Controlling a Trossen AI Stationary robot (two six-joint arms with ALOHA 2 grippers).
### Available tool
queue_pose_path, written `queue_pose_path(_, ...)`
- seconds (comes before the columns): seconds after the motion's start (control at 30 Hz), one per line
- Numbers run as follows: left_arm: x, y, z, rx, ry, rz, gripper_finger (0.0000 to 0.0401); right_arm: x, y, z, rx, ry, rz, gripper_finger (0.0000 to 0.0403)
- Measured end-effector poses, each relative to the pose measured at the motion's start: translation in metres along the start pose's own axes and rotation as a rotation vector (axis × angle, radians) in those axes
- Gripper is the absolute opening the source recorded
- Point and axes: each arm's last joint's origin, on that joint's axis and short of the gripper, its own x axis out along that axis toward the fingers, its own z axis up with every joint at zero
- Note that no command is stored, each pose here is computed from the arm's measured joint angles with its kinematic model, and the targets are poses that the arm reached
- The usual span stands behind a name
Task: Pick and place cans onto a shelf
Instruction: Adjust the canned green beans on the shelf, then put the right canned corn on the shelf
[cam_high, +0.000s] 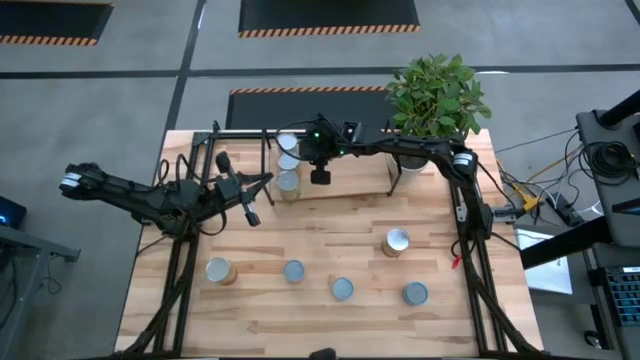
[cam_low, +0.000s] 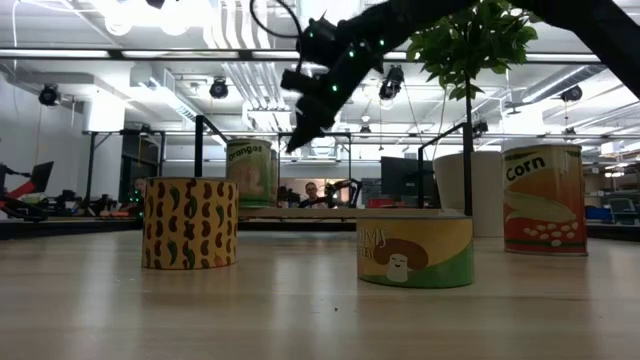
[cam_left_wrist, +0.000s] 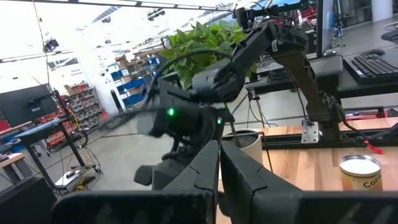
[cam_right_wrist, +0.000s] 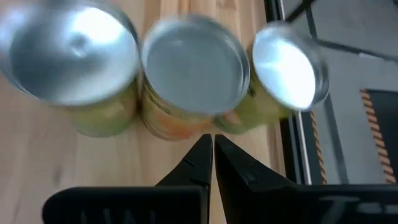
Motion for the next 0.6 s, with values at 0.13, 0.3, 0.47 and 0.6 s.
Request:
queue_pose_path(0.13, 0.0, 0.0, 0.0, 0.0, 0.0, 0.0, 0.0, 0.0086, 0.0, -0.007, 0.022, -0.02, -0.014, 0.0009)
queue_pose_path(0.3, 0.0, 0.0, 0.0, 0.0, 0.0, 0.0, 0.0, 0.0115, 0.0005, -0.0068, 0.019, -0.053, -0.024, 0.0009)
queue_pose_path(0.47, 0.0, 0.0, 0.0, 0.0, 0.0, 0.0, 0.0, 0.0114, 0.0007, -0.0024, 0.02, -0.093, -0.035, 0.0009)
queue_pose_path(0.6, 0.0, 0.0, 0.0, 0.0, 0.0, 0.0, 0.0, 0.0113, 0.0004, -0.0019, 0.026, -0.098, -0.037, 0.0009)
